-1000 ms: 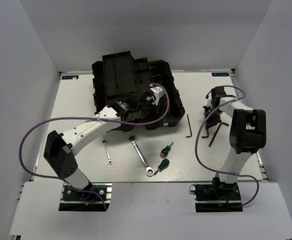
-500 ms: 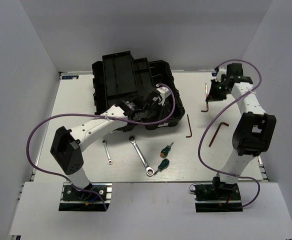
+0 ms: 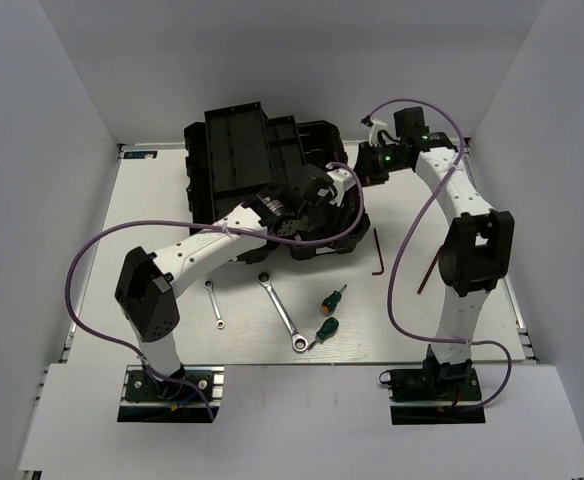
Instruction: Sort the tools into containers
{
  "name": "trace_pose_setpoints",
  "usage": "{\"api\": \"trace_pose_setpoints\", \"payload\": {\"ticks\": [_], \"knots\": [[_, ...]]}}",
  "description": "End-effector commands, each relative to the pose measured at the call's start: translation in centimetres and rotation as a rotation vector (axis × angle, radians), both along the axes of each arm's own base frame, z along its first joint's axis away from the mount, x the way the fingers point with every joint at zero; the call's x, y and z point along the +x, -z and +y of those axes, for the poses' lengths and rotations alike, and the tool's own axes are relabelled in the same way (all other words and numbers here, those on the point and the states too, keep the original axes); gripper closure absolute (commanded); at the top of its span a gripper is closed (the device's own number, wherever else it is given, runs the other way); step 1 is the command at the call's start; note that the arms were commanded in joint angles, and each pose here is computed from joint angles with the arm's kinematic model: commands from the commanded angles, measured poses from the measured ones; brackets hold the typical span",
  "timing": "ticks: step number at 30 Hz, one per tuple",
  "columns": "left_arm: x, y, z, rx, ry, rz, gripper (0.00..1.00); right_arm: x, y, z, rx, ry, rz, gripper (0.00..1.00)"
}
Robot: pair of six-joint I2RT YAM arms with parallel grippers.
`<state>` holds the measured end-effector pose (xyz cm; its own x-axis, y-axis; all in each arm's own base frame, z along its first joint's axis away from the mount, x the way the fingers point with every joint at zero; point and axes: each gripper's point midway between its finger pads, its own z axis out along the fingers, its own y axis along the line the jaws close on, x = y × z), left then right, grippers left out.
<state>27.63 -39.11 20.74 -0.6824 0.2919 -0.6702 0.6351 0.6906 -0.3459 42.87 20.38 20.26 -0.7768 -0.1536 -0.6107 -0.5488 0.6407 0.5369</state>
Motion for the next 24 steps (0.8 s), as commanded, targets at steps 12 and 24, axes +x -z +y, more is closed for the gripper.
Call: {"api": "trace_pose_setpoints", "payload": {"ticks": [12, 24], "knots": [[-0.8, -1.4, -2.6, -0.092, 0.085, -0.004, 0.38, -1.9, 2.3, 2.7, -0.067, -0.09, 0.055, 1.0], [-0.7, -2.1, -5.5, -0.105, 0.139, -0.017, 0.55, -1.0, 1.4, -0.3, -0.127, 0.006, 0.042, 0.58]]}}
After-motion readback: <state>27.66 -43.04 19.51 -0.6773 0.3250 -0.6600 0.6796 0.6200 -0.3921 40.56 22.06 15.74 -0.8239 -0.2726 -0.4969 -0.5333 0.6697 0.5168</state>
